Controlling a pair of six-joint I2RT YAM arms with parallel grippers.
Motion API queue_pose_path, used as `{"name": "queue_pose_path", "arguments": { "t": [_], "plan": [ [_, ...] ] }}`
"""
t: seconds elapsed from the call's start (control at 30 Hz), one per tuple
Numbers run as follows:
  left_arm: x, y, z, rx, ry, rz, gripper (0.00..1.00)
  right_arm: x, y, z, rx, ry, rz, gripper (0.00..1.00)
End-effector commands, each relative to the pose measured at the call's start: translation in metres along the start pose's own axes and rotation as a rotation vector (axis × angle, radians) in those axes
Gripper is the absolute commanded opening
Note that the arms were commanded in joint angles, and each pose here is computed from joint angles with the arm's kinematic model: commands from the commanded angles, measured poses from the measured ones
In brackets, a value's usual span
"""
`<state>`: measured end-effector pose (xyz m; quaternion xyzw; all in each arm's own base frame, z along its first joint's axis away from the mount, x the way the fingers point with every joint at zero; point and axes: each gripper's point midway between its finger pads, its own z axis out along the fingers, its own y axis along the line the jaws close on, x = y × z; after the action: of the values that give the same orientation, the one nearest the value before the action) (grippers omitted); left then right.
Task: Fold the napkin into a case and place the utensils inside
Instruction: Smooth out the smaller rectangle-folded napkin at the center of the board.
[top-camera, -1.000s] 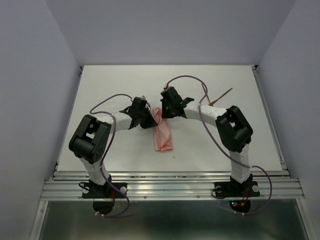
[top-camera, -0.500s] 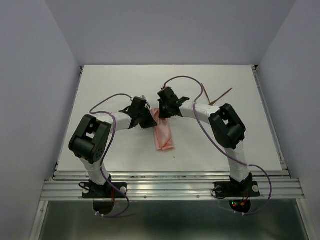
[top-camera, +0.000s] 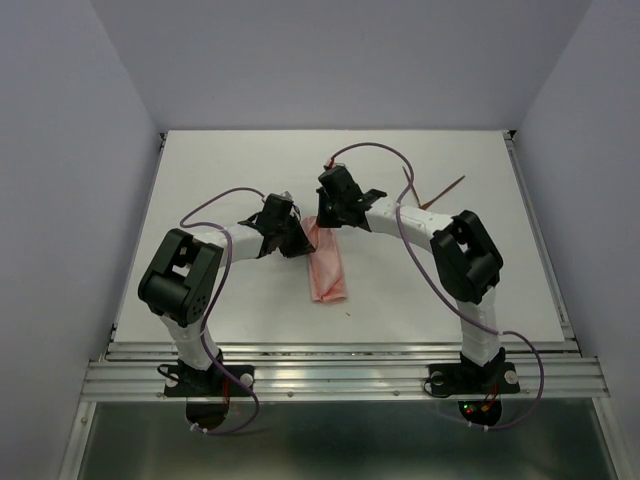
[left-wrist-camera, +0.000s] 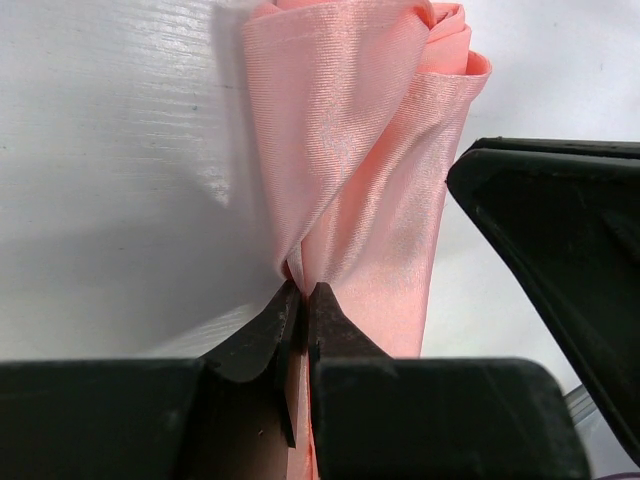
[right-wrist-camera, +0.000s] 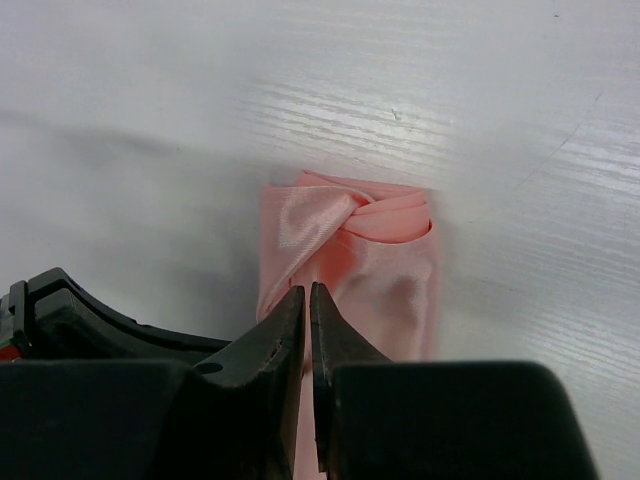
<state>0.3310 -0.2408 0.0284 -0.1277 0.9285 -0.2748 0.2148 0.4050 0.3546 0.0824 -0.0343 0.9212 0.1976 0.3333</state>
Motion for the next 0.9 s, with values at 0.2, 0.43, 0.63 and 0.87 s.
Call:
{"name": "queue_pose_path", "arguments": {
  "t": [0.2, 0.43, 0.63, 0.87],
  "plan": [
    [-0.006, -0.006, 0.000, 0.018, -0.009, 0.024, 0.11, 0.008, 0.000, 0.012, 0.002, 0.014, -0.002, 0.11],
    [-0.006, -0.006, 0.002, 0.017, -0.001, 0.032, 0.11, 0.025, -0.003, 0.031, -0.004, 0.061, -0.004, 0.11],
    [-0.006, -0.005, 0.004, 0.019, 0.002, 0.045, 0.11, 0.033, -0.005, 0.039, 0.000, 0.084, -0.001, 0.11],
    [-0.005, -0.006, 0.008, 0.025, 0.017, 0.054, 0.10, 0.029, 0.011, 0.035, -0.056, 0.070, 0.001, 0.11]
  ]
}}
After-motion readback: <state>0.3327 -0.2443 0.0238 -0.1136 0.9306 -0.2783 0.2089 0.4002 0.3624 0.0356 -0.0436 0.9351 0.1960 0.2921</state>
